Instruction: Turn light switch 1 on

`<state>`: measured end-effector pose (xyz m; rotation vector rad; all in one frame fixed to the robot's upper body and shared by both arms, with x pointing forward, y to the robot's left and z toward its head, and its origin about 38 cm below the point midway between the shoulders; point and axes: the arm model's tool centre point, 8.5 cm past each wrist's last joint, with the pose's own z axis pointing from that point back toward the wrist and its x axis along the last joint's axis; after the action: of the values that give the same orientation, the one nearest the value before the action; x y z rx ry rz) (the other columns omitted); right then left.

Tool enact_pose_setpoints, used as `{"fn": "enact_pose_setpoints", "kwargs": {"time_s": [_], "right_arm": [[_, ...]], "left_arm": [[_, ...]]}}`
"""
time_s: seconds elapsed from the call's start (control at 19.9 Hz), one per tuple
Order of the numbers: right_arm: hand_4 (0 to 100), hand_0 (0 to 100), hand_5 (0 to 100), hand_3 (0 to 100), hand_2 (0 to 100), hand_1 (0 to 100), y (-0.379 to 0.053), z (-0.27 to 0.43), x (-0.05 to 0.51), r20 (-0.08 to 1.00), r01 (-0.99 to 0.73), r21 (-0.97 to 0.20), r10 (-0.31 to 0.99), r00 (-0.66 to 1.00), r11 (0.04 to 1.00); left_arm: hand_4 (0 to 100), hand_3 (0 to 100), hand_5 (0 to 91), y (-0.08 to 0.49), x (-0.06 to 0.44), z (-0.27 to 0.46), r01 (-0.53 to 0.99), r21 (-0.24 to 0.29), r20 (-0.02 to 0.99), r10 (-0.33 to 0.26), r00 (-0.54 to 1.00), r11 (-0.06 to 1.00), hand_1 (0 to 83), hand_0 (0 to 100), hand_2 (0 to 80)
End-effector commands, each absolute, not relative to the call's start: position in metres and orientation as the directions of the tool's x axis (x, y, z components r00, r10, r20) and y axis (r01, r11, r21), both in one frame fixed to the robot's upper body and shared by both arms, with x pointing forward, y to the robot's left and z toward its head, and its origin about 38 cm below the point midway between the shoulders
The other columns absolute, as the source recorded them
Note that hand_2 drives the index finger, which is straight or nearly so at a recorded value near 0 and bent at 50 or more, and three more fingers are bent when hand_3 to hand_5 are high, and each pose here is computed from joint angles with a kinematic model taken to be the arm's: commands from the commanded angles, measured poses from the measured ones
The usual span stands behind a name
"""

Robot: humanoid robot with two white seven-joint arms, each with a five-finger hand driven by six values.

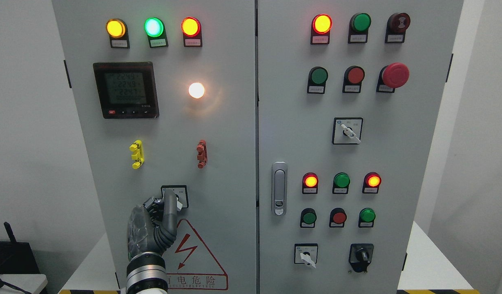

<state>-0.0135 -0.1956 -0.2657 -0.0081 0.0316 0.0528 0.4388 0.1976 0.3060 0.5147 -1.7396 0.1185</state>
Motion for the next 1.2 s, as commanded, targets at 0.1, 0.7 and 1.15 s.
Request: {"fn": "enact_pose_setpoints", "kwargs": {"time_s": [0.1,0.7,1.15], "right_arm": [[0,12,0,0,0,39,-0.196,-0.266,-0.014,-0.032,-0.036,-0.007,0.036,0.999,0.999],[0,12,0,0,0,39,-0.196,-0.266,-0.014,-0.032,-0.036,-0.007,0.036,0.999,0.999],[0,12,0,0,0,39,-0.195,-0.266,-0.014,-0.032,-0.035,-0.006,0.034,0.999,0.999]], "left_arm": [[80,79,77.0,0.195,0.438,0.306,-0.395,0.196,0.951,-0.272,-0.147,0.898,20.5,23,60.8],[80,79,76.9,0.199,0.435,0.302,-0.402,0.188,0.953,-0.265,-0.146,0.896,25.0,14,60.8],[81,80,77.6,0.202,0.430,0.295,-0.402,0.180,0.950,-0.265,-0.167,0.898,26.7,8,61.6]]}}
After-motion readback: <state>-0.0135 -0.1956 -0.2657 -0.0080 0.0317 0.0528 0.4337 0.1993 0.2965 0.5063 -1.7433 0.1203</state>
